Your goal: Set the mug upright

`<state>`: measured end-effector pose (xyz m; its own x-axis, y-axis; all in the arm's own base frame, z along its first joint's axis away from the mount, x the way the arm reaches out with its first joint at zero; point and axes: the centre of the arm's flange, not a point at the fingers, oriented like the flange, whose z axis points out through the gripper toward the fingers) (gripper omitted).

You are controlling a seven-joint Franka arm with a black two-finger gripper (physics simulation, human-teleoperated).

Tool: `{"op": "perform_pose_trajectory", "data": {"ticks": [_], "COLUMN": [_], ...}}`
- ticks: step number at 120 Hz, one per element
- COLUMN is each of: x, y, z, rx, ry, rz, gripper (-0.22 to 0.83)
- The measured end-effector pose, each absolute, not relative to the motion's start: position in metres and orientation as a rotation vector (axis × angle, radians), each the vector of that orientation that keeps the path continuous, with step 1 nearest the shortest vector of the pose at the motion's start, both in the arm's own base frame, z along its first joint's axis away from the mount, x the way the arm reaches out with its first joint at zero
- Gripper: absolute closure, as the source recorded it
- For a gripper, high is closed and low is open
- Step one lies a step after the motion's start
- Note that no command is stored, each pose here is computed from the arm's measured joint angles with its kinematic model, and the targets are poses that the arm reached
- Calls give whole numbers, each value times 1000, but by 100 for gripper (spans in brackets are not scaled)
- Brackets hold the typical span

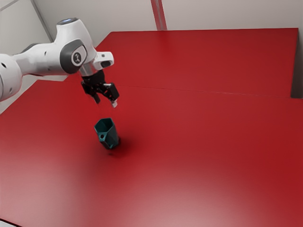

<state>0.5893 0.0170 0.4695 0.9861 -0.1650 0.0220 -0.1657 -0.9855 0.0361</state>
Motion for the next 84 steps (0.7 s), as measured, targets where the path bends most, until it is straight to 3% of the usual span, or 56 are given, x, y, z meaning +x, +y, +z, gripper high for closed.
{"op": "perform_pose_trajectory", "data": {"ticks": [35,84], "x": [582,571], "y": [9,1], "z": [571,583], "rx": [3102,3093], "ry": [-291,-314], "rz": [98,-1], "gripper": [1,0]}}
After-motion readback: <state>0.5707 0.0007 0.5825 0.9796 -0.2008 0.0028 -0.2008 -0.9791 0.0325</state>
